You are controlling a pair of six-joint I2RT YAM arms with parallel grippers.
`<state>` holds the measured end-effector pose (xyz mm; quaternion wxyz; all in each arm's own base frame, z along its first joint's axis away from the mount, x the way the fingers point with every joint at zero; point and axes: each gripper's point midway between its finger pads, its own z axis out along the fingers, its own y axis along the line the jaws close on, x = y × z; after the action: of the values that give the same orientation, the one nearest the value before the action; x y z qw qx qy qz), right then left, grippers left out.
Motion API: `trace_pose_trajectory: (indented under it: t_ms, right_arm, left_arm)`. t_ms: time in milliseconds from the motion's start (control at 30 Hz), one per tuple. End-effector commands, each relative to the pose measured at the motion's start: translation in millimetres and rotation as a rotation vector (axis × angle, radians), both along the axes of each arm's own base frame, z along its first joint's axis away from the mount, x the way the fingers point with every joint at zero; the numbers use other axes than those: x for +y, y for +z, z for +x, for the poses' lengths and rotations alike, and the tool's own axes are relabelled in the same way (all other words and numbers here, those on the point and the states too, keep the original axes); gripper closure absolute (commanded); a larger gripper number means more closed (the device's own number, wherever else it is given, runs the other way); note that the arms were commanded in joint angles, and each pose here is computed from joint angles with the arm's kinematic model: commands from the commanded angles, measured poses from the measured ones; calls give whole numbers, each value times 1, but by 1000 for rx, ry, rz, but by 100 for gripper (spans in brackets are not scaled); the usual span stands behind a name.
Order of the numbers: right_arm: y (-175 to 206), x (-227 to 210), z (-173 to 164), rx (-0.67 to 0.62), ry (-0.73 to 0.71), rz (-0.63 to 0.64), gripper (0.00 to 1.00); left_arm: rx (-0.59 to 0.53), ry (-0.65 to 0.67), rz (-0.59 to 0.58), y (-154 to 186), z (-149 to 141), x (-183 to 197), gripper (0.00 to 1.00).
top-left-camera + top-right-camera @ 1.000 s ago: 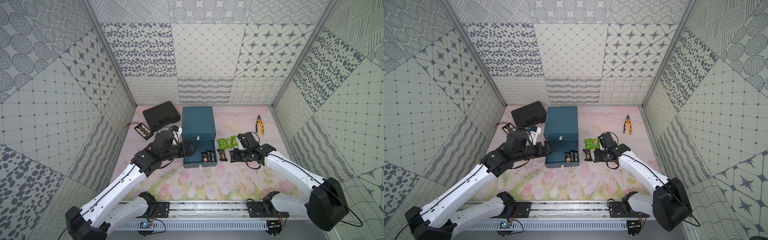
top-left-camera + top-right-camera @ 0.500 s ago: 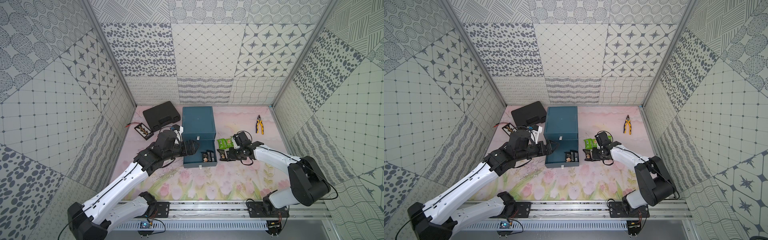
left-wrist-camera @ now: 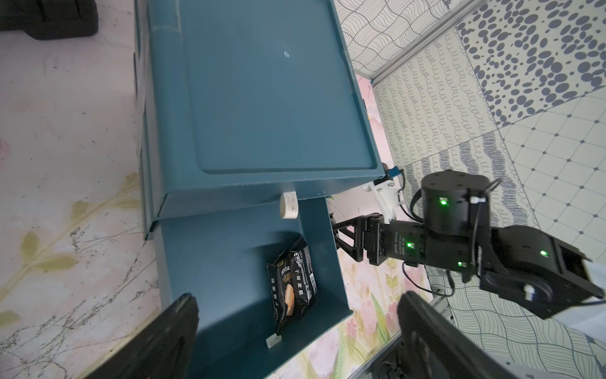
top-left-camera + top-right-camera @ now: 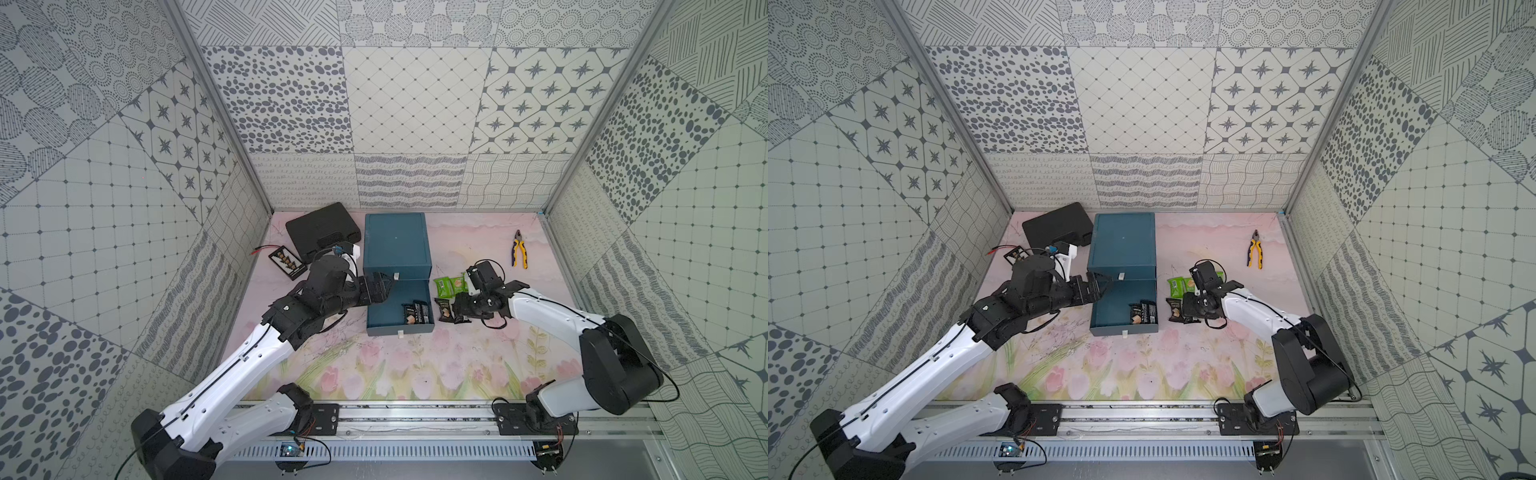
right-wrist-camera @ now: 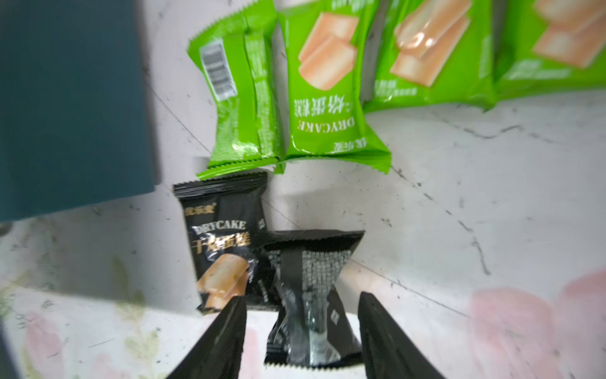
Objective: Take the cookies out of the drawer
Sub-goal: Place the cookie at the center of the board, then pick up the cookie from the drawer.
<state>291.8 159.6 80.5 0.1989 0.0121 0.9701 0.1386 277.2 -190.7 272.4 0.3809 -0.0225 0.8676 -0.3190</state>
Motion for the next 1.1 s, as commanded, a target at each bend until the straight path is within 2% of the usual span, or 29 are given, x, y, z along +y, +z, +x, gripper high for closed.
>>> trace_pose_trajectory:
  t_ms: [0,67,167,433,567,800,1067]
  right_arm:
    - [70,10,6,-134,-48,100,40]
    - [98,19,0,-178,-37,143,40]
    - [125,30,-11,-227,-30,120,41]
    - [154,85,-40,-280,57,93,45]
    - [152,112,-49,-284,86,77,48]
    - [117,153,-47,-214,124,9,48]
    - [76,158,-37,-148,96,-89,48]
  left_arm:
    - [-24,37,48,9,19,18,1]
    - [-23,44,22,12,26,22,1]
    - [-45,74,2,19,38,32,1]
    - [-32,78,-54,19,67,34,1]
    - [-4,74,-71,12,80,32,1]
    - [50,31,-99,-5,92,21,1]
    - [61,6,-107,-12,90,18,1]
